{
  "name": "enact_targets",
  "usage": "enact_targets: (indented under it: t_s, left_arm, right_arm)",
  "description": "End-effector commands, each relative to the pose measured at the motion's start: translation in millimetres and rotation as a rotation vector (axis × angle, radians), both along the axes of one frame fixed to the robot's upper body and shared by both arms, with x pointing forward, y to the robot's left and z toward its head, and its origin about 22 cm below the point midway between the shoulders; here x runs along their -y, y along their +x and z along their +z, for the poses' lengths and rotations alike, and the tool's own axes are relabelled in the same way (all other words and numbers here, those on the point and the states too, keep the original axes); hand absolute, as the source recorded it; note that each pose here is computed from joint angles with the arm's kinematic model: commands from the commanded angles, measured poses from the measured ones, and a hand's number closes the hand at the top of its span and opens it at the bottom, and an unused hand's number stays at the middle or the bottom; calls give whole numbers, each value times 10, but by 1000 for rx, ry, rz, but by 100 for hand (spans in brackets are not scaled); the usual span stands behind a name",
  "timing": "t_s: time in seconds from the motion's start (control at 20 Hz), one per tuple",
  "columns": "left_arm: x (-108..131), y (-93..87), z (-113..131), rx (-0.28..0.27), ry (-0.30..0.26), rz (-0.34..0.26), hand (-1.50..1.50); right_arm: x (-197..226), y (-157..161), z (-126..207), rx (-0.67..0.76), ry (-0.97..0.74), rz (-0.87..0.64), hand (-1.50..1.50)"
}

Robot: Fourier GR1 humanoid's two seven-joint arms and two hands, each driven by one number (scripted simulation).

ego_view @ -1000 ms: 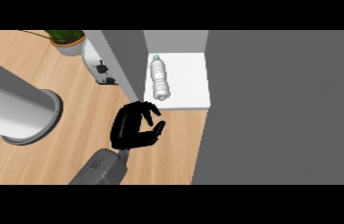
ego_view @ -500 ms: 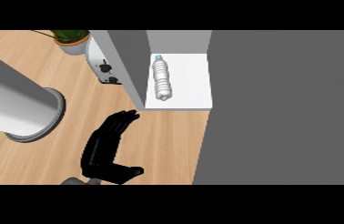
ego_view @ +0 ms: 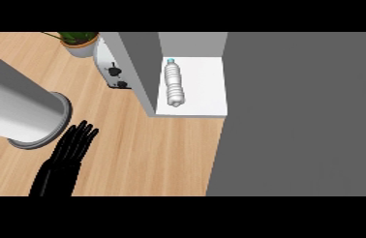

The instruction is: Pick up the bottled water, place it into the cabinet and close the cabinet

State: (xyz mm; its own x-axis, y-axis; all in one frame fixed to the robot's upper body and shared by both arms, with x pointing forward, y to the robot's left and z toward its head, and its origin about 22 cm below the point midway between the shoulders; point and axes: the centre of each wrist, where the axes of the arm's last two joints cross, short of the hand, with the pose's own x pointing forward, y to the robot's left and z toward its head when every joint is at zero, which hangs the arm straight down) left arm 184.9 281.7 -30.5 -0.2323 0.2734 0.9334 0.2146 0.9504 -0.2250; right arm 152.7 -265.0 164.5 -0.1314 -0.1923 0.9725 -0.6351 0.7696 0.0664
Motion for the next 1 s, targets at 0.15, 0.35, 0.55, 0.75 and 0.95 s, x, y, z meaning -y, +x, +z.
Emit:
enact_targets:
  t_s: [0.15,0.35,0.55,0.75,0.95]
  left_arm:
    - [-438,-211,234,30,82,23,-150]
    - [-474,-323,251,32,64,-10,-150]
    - [-490,-336,383,48,64,2,-150]
    - [-558,-307,597,60,80,-16,-150]
    - [-653,-349,674,46,94,-30,-150]
  right_arm:
    - [-460,-390,406,144,-60,89,150]
    - [-707,-243,394,163,-6,135,150]
    - [-1004,-114,378,153,-19,202,150]
    - [-1371,-25,417,129,-15,229,150]
    - [-1951,-51,433,122,-34,238,150]
